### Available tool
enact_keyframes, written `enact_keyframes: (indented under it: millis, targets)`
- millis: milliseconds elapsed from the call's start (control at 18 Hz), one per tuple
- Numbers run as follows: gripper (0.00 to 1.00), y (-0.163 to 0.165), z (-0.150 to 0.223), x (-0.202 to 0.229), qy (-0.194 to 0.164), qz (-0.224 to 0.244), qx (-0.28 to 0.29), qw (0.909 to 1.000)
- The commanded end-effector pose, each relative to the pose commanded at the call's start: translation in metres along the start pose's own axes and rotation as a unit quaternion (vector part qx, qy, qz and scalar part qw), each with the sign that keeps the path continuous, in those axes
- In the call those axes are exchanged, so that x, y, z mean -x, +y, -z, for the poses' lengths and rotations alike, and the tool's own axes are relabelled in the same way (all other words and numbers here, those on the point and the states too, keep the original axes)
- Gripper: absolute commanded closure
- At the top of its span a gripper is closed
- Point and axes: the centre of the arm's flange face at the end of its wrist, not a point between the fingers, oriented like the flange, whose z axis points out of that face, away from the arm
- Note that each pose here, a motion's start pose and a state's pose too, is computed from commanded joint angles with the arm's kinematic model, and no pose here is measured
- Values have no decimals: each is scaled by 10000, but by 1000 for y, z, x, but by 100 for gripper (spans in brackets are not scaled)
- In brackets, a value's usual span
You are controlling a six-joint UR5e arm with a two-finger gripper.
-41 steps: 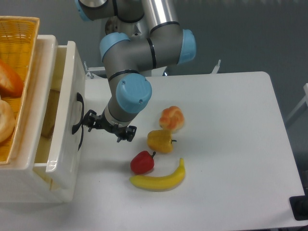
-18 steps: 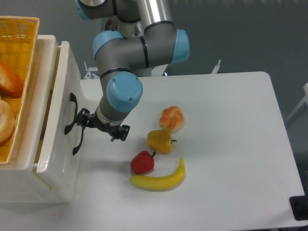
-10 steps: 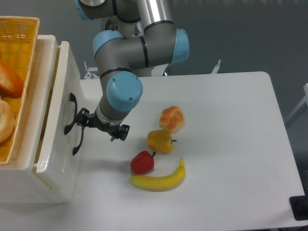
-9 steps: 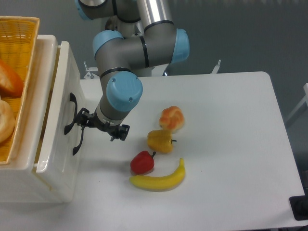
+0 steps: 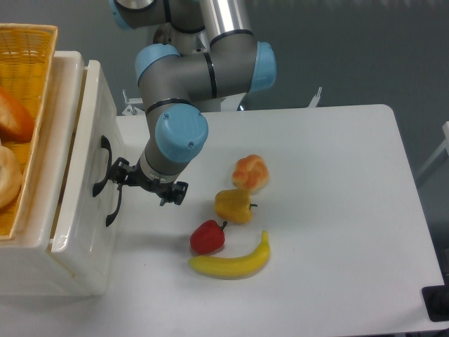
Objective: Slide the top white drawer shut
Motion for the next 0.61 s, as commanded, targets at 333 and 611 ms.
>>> enact_keyframes:
  millis: [333, 611]
  targets:
    - [0, 1, -1, 0, 4, 3, 6, 10000]
    - [0, 1, -1, 1, 14, 12, 6, 10000]
